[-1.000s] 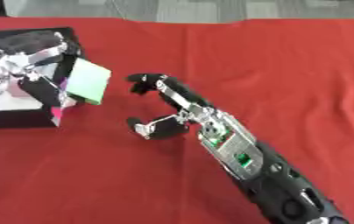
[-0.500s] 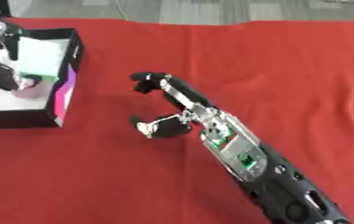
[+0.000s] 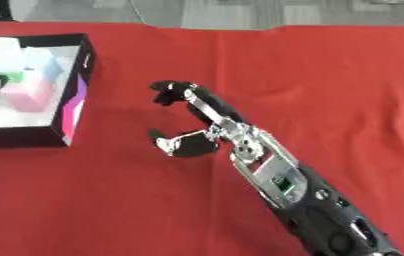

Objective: Pick up the objects with one hand, pass them to the other hand, and then place them into the box on the other side of the table.

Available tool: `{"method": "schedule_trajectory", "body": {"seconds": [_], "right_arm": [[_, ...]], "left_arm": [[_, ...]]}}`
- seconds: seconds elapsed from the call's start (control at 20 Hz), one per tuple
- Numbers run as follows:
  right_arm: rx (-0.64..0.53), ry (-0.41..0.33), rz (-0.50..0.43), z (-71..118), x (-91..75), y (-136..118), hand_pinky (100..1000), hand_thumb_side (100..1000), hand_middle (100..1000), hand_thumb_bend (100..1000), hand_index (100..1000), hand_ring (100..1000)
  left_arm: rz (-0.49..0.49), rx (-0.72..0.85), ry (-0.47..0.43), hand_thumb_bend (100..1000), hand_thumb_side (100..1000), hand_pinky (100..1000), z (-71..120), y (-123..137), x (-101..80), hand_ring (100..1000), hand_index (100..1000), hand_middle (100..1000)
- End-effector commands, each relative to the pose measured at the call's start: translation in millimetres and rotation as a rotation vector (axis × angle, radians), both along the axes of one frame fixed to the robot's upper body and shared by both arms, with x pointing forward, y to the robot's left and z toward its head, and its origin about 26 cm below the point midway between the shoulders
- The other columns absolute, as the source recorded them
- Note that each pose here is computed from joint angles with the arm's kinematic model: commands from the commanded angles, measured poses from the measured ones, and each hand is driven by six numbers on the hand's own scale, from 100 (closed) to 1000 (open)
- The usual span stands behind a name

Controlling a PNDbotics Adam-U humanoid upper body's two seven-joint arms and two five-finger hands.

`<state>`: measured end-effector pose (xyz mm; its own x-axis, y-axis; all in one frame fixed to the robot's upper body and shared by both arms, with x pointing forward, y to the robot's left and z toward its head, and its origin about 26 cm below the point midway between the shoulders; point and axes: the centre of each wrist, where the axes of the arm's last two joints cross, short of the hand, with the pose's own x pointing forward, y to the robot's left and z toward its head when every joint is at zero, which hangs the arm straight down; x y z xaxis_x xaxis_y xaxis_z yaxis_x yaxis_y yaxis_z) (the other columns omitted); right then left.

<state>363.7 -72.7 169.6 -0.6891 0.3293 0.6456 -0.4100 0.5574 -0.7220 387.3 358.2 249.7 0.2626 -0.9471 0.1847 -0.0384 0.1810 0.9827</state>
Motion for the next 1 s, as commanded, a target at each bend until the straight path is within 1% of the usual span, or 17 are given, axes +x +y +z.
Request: {"method": "schedule_trajectory", "body": {"seconds": [0.05,0.1,0.15,0.2,0.25,0.3,0.4,0.45,0.6,0.75,0.85,0.9,0.95,1.0], "right_arm": [[0.024,-0.032,0.008,12.8,-1.8,-0.4,917,100,732,258,899,794],[0.025,-0.031,0.007,13.0,-1.9,-0.5,917,100,732,257,898,794],[0.025,-0.03,0.007,13.2,-2.1,-0.5,917,100,732,255,898,793],[0.026,-0.03,0.008,13.4,-2.3,-0.6,917,100,731,253,898,793],[0.028,-0.03,0.008,13.7,-2.4,-0.6,917,100,730,250,898,793],[0.029,-0.03,0.008,14.0,-2.6,-0.7,918,100,729,249,898,793],[0.032,-0.028,0.008,14.3,-2.8,-0.9,918,100,727,244,897,793],[0.033,-0.028,0.008,14.4,-2.9,-1.0,918,100,727,243,898,793],[0.034,-0.026,0.006,14.3,-3.0,-1.3,918,100,726,240,897,792],[0.037,-0.026,0.004,14.6,-3.2,-1.6,918,100,725,234,897,792],[0.039,-0.026,0.004,14.8,-3.3,-1.7,919,100,725,231,897,792],[0.041,-0.025,0.004,15.0,-3.4,-1.8,919,100,726,226,897,793],[0.043,-0.025,0.004,15.3,-3.5,-2.1,920,100,727,223,898,794],[0.045,-0.025,0.004,15.7,-3.5,-2.3,920,100,729,218,899,796]], "left_arm": [[0.045,0.014,-0.01,366,385,824,8.5,17.2,4.8,807,783,692],[0.056,0.023,-0.004,503,511,834,6.8,20.3,6.5,839,827,734],[0.069,0.034,0.003,644,575,842,5.1,23.1,7.9,861,847,754],[0.084,0.046,0.012,748,613,847,3.4,25.8,9.2,874,860,768],[0.098,0.057,0.021,816,638,853,2.3,28.1,10.2,880,869,775],[0.11,0.067,0.027,832,642,854,1.7,29.8,11.1,881,871,777],[0.131,0.081,0.033,904,640,856,1.5,31.9,12.1,882,870,775],[0.137,0.084,0.035,914,635,855,1.5,32.5,12.4,881,866,771],[0.143,0.085,0.033,903,632,852,2.5,32.5,12.4,879,859,763],[0.141,0.084,0.012,852,630,848,5.3,30.4,11.0,872,851,758],[0.14,0.081,-0.019,806,619,842,9.1,27.7,9.1,865,846,754],[0.143,0.078,-0.042,664,611,837,12.0,26.3,7.8,856,845,748],[0.149,0.071,-0.078,582,601,834,16.4,24.2,5.8,852,844,745],[0.153,0.062,-0.115,431,584,829,20.6,21.6,3.3,842,837,734]]}}
